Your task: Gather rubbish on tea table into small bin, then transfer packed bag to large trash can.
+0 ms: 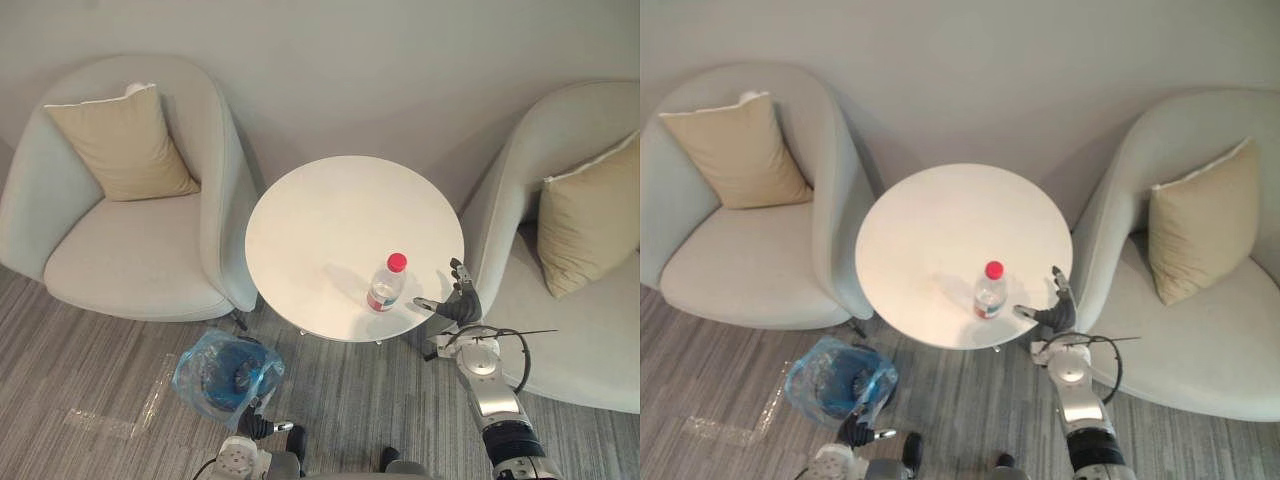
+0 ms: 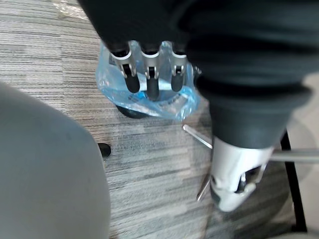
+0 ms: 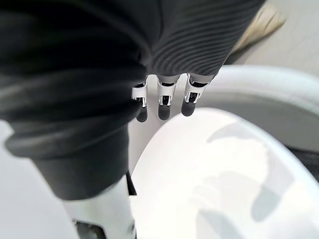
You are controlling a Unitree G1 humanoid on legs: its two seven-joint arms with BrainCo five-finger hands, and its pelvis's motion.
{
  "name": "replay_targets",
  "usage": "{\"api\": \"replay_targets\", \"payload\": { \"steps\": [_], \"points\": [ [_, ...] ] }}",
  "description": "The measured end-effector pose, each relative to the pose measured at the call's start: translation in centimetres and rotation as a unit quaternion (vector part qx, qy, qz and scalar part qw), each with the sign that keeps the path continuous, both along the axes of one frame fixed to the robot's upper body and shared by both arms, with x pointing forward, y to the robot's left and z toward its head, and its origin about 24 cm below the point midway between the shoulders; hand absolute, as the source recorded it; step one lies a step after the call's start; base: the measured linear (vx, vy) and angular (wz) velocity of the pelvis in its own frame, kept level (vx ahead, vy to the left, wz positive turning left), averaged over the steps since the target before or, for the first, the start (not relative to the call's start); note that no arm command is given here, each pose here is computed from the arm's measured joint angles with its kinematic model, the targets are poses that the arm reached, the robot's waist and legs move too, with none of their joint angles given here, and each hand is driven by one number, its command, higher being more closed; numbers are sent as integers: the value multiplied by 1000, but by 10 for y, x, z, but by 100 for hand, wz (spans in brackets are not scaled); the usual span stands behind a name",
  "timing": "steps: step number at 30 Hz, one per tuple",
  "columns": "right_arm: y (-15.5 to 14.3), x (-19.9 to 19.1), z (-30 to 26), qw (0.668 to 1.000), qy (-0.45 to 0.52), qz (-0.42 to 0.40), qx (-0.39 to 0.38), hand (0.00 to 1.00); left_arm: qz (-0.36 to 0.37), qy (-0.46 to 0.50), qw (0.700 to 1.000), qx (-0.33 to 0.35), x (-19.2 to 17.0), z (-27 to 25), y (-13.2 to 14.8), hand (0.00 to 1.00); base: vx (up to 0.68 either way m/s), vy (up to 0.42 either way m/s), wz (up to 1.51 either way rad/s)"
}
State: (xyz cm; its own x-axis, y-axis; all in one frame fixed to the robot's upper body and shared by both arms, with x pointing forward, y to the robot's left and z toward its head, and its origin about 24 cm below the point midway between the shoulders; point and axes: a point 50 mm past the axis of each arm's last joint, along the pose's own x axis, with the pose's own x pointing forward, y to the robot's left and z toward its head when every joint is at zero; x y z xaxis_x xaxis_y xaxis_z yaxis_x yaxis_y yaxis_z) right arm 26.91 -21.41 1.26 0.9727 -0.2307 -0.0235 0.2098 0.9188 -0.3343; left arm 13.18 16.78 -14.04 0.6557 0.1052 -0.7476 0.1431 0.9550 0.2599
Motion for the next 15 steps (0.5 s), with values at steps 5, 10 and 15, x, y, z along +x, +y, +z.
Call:
{"api": "replay_targets", "payload": {
  "steps": [5, 10, 15],
  "points": [
    [-1, 2, -4, 1000, 7, -9, 14, 0, 1, -5, 1000, -1, 3, 1, 0, 0, -12, -14, 2],
    [2, 0, -13, 1000, 29, -5, 13, 0, 3, -9, 1000, -2, 5, 2, 0, 0, -51, 4, 21],
    [14, 3, -13, 999, 25, 7, 24, 0, 6, -14, 1000, -4, 7, 4, 1, 0, -84, 15, 12]
  ]
}}
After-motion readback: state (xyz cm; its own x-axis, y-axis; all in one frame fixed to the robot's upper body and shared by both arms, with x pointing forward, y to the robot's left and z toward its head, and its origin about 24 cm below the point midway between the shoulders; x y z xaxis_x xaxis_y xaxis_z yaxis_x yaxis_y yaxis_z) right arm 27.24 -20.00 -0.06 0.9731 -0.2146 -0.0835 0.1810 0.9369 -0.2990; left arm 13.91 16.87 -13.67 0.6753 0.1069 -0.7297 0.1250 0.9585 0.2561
